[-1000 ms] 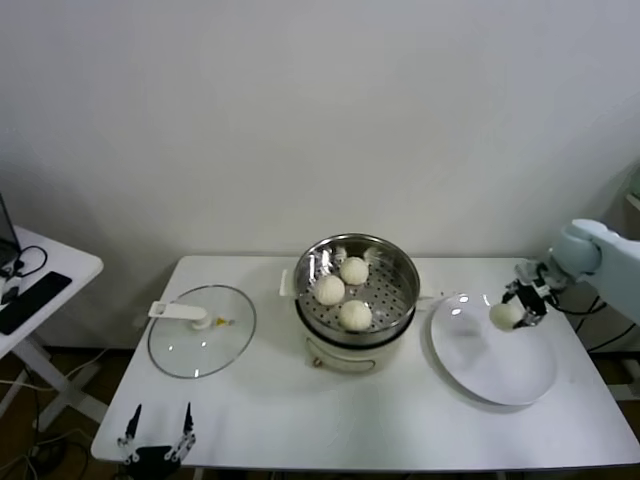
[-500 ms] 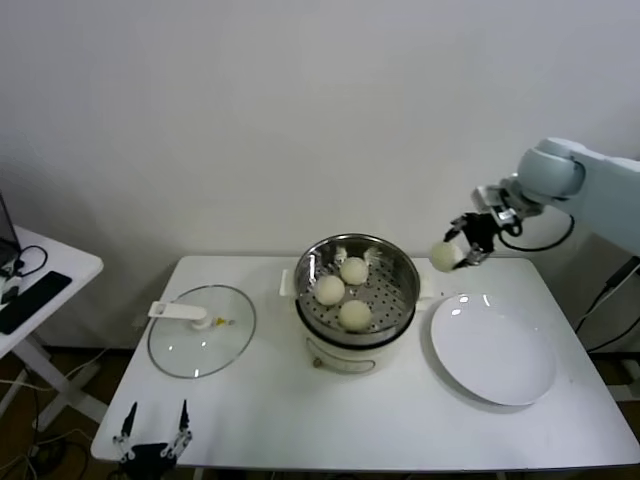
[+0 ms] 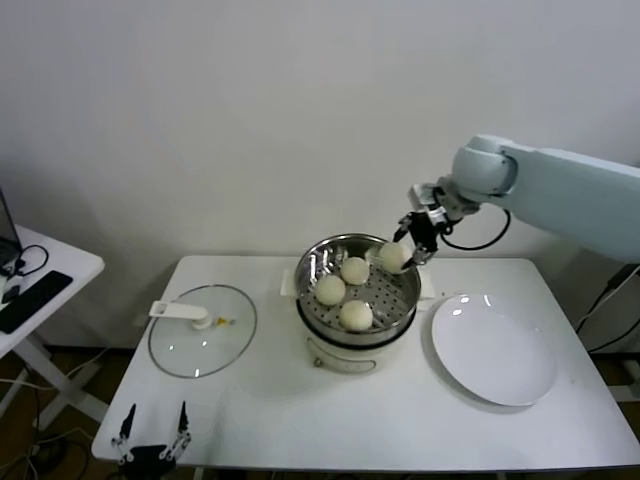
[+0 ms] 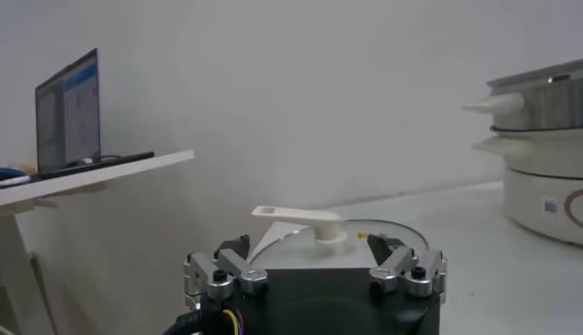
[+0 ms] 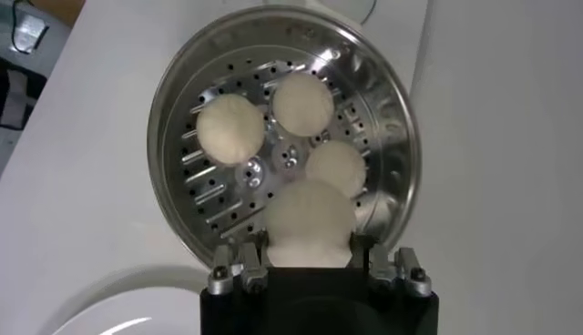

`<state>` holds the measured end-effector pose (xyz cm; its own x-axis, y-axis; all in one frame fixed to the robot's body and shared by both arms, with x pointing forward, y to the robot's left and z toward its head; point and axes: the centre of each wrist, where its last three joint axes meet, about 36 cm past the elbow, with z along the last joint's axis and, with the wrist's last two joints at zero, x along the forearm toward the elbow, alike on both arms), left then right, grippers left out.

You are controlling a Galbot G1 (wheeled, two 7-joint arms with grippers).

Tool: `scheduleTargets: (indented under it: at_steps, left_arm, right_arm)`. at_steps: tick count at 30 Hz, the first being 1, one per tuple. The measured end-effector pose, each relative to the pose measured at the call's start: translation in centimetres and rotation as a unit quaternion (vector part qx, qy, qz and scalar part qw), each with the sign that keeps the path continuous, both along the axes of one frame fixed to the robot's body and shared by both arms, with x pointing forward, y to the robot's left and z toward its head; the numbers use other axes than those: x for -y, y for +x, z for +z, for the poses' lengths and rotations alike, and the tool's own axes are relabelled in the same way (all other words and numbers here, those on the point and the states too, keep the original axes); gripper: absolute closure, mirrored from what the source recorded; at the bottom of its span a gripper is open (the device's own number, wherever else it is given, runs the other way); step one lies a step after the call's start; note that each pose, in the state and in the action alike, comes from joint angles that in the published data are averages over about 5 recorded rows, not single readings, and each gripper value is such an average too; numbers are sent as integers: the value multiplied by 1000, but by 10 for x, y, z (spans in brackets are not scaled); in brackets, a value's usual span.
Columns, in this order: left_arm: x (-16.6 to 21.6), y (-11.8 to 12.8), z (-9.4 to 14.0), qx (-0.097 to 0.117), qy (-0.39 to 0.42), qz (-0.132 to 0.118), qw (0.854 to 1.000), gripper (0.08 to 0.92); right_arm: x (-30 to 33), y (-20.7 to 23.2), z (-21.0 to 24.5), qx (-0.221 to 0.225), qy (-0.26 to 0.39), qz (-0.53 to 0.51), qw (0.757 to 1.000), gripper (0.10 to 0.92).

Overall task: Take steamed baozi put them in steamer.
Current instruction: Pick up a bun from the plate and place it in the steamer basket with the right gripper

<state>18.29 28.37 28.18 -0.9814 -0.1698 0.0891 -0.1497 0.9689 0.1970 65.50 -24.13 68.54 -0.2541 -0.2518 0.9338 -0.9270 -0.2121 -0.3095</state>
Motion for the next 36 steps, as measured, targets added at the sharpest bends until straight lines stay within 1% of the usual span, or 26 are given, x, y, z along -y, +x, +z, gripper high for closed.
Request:
scheduleTargets:
  at_steps: [13, 27, 30, 36]
  left_arm:
    - [1, -1, 0, -1, 0, -2, 1000, 177]
    - [0, 0, 0, 2, 0, -1, 1000, 177]
    - [0, 0, -1, 2, 0, -1, 1000, 177]
    - [0, 0, 0, 3, 0, 0, 1000, 177]
  right_arm:
    - [-18, 3, -63, -28, -23, -1, 999, 411]
    - [-26, 7, -92, -24, -41, 0, 999, 402]
    - [-25, 9, -94, -21, -42, -1, 999, 379]
    - [-23, 10, -91, -21, -36, -4, 999, 241]
